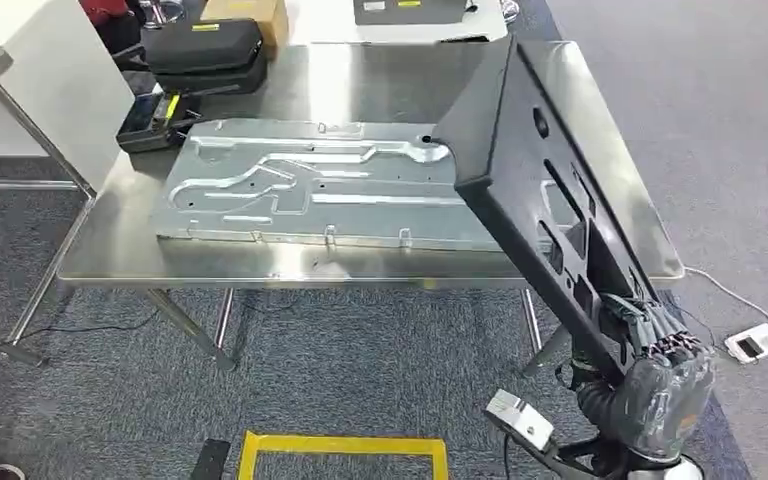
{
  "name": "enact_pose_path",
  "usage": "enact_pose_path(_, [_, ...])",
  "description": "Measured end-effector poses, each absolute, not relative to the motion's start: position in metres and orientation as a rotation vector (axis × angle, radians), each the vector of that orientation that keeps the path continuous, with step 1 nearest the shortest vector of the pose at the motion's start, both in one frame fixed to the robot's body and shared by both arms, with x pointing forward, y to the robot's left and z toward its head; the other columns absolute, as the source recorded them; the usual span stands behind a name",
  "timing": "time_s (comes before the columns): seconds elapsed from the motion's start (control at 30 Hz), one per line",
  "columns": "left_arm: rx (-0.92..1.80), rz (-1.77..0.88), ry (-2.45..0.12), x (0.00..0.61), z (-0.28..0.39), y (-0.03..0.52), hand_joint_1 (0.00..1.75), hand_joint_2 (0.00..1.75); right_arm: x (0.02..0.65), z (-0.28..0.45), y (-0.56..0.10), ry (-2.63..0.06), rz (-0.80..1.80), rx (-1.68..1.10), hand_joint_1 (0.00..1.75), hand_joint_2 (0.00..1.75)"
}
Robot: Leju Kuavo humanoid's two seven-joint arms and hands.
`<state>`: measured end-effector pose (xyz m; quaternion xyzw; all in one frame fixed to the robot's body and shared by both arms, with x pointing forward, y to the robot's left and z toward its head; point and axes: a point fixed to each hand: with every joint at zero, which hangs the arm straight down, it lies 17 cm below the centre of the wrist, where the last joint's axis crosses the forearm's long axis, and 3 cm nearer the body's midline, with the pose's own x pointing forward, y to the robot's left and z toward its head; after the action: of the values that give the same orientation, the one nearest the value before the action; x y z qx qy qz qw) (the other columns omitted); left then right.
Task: Take the parts from the cabinet and place them on the table.
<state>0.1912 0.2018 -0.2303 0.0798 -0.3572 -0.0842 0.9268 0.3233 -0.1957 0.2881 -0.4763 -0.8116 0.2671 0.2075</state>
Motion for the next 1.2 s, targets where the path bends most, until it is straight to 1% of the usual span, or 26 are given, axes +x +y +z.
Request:
enact_pose_path(0.57, [0.153,-0.183,-0.733,0.193,-0.23,0.199,0.0,1.75,0.34,0.295,-0.19,-2.287,0.745,-1.329,1.75,1.75])
enact_pose_path(0.93, [0.161,-0.182,-0.724,0.192,-0.231,0.2,0.0,1.75,0.346,0.288,-0.191,-2.261,0.744,-1.312,1.75,1.75])
enact_pose_path(1.2, [0.119,-0.182,-0.751,0.193,-0.228,0.192,0.0,1.75,0.345,0.288,-0.185,-2.271,0.754,-1.298,1.75,1.75])
